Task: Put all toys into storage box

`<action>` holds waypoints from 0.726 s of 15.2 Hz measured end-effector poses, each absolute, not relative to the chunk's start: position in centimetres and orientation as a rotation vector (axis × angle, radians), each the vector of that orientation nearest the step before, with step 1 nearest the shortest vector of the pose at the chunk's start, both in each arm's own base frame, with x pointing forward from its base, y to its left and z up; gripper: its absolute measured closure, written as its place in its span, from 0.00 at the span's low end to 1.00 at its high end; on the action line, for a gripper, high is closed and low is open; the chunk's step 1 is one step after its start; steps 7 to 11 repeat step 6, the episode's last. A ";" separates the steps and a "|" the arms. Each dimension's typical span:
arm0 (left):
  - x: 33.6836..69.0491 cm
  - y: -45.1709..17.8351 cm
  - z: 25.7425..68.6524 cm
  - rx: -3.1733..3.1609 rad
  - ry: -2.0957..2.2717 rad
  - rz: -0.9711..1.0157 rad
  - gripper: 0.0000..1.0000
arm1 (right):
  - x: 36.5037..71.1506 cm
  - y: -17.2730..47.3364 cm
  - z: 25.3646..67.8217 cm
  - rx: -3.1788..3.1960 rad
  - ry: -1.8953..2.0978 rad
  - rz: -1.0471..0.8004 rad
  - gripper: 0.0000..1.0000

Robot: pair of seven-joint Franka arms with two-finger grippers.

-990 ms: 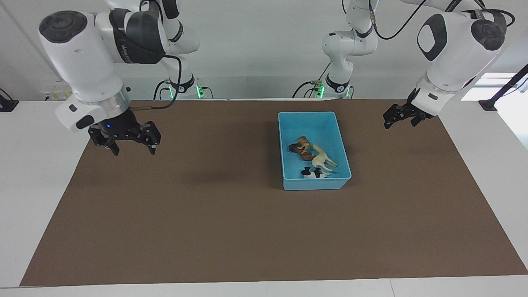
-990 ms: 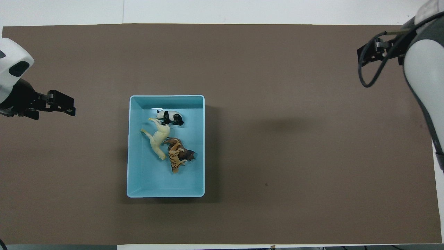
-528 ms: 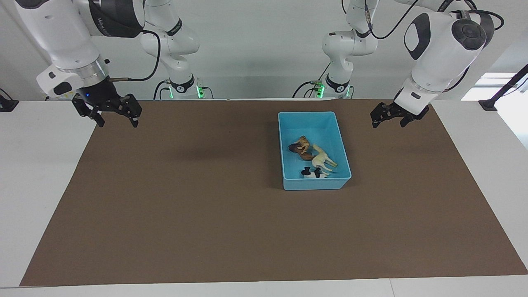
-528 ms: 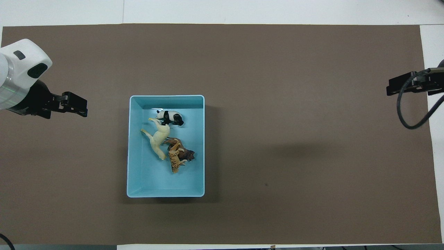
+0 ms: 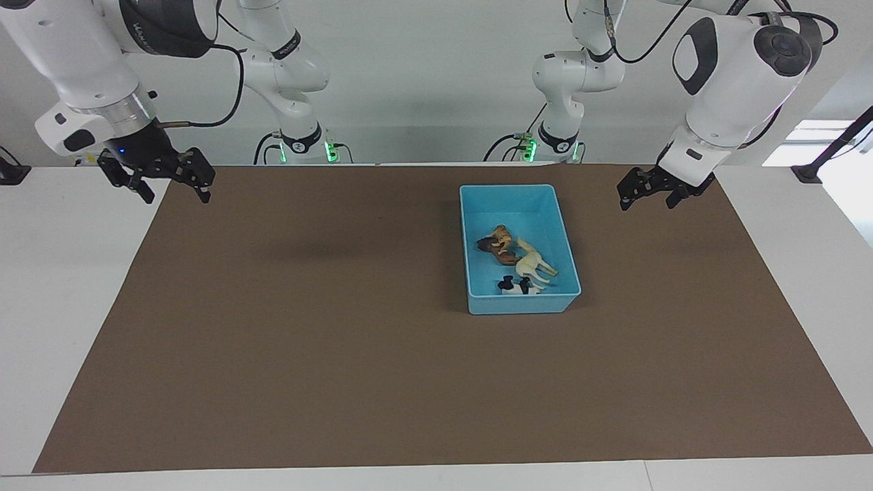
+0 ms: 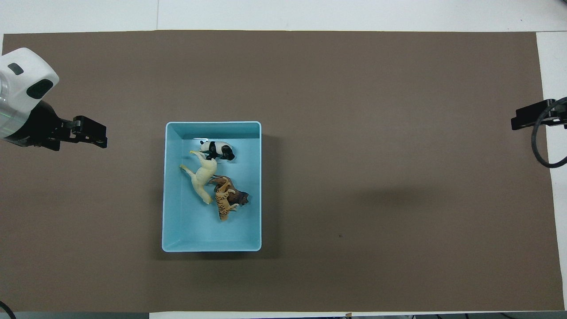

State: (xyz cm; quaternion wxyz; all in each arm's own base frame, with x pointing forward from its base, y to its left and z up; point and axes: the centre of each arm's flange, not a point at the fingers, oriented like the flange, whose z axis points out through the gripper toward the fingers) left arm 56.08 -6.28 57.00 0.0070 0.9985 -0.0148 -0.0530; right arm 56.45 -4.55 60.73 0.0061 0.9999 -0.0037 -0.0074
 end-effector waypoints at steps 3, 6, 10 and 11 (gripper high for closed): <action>56.1 -6.3 57.0 3.123 -0.046 -0.165 0.00 | 56.4 -4.4 60.0 3.130 -0.006 -0.049 0.00; 56.0 -6.3 57.3 3.123 -0.047 -0.157 0.00 | 56.4 -4.1 60.0 3.121 0.003 -0.049 0.00; 56.0 -6.3 57.3 3.123 -0.047 -0.157 0.00 | 56.4 -4.1 60.0 3.121 0.003 -0.049 0.00; 56.0 -6.3 57.3 3.123 -0.047 -0.157 0.00 | 56.4 -4.1 60.0 3.121 0.003 -0.049 0.00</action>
